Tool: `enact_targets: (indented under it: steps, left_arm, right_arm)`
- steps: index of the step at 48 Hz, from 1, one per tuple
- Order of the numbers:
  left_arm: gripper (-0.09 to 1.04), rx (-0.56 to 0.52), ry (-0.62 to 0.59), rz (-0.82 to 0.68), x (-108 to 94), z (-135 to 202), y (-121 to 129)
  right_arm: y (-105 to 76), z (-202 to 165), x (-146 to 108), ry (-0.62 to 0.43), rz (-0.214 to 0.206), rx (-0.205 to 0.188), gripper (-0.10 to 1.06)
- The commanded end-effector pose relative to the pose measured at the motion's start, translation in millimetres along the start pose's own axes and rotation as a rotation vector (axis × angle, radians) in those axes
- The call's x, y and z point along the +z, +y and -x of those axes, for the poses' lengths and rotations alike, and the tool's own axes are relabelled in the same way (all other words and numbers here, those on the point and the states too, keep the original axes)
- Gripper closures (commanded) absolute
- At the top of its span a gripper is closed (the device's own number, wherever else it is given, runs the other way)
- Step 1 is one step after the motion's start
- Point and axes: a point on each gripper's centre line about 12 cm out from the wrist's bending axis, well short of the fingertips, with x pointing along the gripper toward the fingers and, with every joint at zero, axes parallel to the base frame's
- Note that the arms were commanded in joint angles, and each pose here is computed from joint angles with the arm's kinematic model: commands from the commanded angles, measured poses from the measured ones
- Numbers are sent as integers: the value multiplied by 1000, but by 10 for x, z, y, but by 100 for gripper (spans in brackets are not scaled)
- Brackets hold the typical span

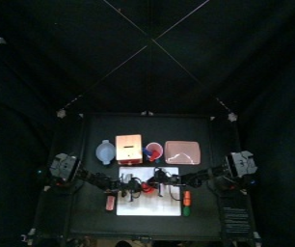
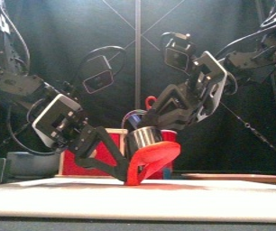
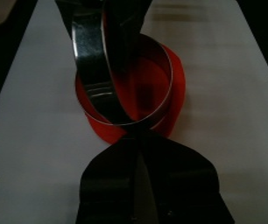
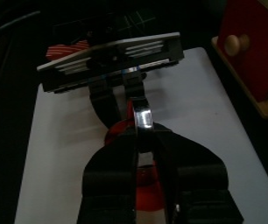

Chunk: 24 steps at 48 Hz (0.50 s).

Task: Get the cutter from the drawer then cut the dough then place the extra dough in the bowl
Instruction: Place the extra dough in the bowl

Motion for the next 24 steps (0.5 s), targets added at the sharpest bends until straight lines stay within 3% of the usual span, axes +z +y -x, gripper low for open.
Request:
enact_targets:
  steps: [1, 24]
  left_arm:
    - [41, -1, -21, 7, 74, -1, -5]
    - [41, -1, -21, 9, 74, -1, -5]
  right_arm:
    - [8, 76, 231, -73, -6, 8, 47]
    - [-84, 193, 288, -126, -11, -10, 47]
